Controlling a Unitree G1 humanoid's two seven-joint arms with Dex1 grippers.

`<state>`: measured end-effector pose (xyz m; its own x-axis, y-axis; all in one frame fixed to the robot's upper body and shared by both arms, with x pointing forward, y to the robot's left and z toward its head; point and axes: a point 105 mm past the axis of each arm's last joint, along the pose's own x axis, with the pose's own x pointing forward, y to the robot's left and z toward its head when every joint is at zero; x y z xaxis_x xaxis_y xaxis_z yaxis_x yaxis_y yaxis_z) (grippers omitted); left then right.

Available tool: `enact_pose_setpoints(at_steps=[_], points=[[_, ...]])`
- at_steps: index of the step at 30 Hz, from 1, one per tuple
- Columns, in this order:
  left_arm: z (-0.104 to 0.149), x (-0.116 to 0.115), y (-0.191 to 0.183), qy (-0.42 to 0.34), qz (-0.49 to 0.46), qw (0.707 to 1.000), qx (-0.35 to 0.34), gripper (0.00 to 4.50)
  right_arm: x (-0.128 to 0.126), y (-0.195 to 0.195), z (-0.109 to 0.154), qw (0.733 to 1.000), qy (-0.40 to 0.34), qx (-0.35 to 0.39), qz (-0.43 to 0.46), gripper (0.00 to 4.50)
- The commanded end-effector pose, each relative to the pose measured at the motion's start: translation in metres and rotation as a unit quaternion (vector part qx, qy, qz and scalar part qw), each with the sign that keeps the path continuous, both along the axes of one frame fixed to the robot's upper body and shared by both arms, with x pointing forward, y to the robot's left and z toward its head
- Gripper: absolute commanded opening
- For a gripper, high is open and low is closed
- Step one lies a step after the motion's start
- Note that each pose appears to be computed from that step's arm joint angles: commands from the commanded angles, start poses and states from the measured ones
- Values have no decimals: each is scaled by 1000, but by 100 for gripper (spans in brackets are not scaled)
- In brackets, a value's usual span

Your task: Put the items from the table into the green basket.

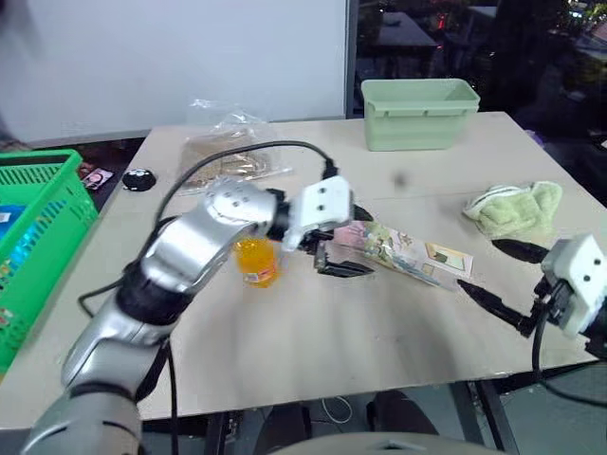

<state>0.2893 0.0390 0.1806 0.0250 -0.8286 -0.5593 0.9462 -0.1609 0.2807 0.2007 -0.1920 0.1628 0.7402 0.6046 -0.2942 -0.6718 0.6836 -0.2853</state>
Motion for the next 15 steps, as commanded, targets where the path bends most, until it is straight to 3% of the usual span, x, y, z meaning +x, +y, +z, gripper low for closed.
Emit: enact_pose_setpoints(at_steps=[1,6,15], points=[[-5,19,3,9,-23,999,43,450,-10,3,6,1000,-20,-17,-3,448],[-10,59,-3,-20,-12,997,73,450,-16,5,1,999,-22,-12,-27,448],[-29,72,-11,-49,-19,989,141,450,-22,9,-5,998,-28,6,-51,448]])
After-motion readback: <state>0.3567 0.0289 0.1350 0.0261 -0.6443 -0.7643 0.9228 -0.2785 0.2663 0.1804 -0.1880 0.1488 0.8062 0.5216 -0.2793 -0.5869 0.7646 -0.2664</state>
